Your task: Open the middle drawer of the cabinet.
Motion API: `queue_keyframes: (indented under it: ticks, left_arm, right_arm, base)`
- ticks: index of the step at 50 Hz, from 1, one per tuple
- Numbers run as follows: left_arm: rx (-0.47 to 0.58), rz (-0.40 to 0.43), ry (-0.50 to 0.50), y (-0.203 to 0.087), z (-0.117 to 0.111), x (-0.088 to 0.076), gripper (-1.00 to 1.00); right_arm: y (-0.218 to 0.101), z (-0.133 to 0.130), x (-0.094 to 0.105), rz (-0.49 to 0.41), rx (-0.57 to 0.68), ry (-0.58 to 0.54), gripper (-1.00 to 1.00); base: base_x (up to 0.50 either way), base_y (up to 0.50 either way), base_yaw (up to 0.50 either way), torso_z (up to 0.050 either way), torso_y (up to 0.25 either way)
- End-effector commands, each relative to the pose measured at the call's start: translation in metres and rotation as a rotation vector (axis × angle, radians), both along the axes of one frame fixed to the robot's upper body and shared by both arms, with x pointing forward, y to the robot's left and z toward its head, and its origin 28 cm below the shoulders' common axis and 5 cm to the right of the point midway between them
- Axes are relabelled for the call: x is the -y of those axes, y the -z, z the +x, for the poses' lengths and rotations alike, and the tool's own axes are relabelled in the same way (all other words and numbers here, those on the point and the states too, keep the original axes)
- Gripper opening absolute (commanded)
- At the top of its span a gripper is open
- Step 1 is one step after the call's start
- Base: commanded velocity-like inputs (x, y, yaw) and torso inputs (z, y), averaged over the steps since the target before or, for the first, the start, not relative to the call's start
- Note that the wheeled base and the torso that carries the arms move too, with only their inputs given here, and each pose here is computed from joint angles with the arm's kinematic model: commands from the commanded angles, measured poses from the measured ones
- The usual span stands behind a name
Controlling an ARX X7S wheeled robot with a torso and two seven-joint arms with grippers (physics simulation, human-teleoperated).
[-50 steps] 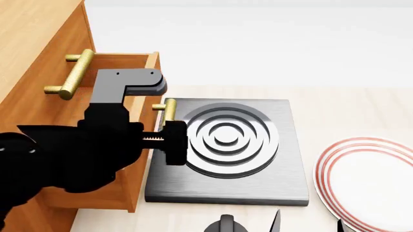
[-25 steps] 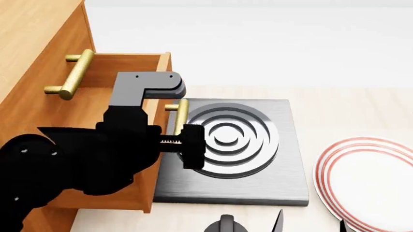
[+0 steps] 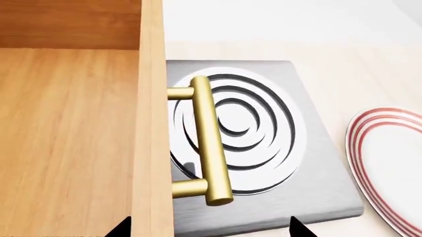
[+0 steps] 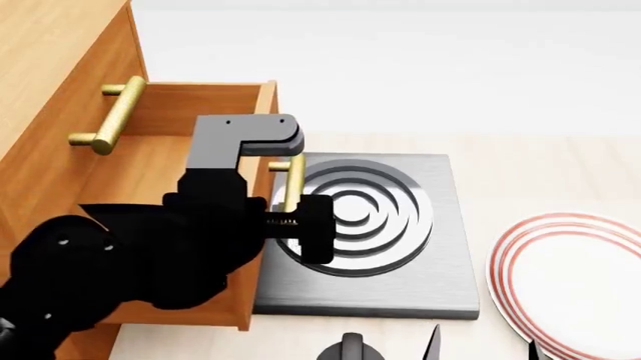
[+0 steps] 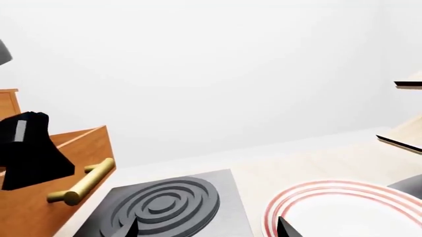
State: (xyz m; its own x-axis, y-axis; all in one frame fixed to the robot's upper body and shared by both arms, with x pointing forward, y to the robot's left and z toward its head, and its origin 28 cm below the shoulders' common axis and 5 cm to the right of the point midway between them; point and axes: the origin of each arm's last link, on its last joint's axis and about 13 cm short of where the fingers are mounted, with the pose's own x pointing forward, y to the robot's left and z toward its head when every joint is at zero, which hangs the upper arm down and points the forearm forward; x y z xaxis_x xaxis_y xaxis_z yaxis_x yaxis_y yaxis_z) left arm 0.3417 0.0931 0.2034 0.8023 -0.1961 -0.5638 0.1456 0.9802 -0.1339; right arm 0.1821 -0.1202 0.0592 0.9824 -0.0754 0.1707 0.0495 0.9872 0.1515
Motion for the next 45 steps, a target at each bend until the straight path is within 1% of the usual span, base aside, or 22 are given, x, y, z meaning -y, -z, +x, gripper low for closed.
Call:
queue_keyframes:
  ticks: [1,4,12,21,34,40,45]
  left_arm:
    - [-0.02,-0.073,0.189,-0.008,-0.022,0.03,1.0]
    - [-0.02,-0.079,0.206,-0.008,-0.026,0.034,1.0]
    - [-0.019,-0.091,0.223,-0.012,-0.029,0.037,1.0]
    - [-0.021,-0.101,0.252,-0.012,-0.035,0.046,1.0]
    - [-0.031,-0.1,0.296,-0.007,-0.044,0.063,1.0]
    - [-0.037,-0.116,0.327,-0.006,-0.051,0.071,1.0]
    - [-0.046,-0.154,0.358,-0.006,-0.055,0.076,1.0]
  right_arm:
    - [0.0,0.0,0.0,0.0,-0.003,-0.001,1.0]
    - [0.001,0.0,0.0,-0.001,-0.002,-0.002,1.0]
    - [0.001,0.0,0.0,0.0,-0.002,-0.001,1.0]
    - [0.001,0.0,0.0,-0.001,-0.003,-0.003,1.0]
    - [0.0,0.0,-0.001,-0.002,-0.003,-0.003,1.0]
    - [0.0,0.0,-0.001,-0.003,-0.003,-0.004,1.0]
    - [0.0,0.0,0.0,-0.002,-0.003,-0.003,1.0]
  base:
    - [0.0,0.0,0.0,0.0,0.0]
    - [0.0,0.0,0.0,0.003,0.011]
    - [0.0,0.0,0.01,0.001,0.008]
    - [0.0,0.0,0.01,0.002,0.008]
    - [0.0,0.0,0.01,0.002,0.007]
    - [0.0,0.0,0.01,0.002,0.006]
    - [0.0,0.0,0.01,0.002,0.006]
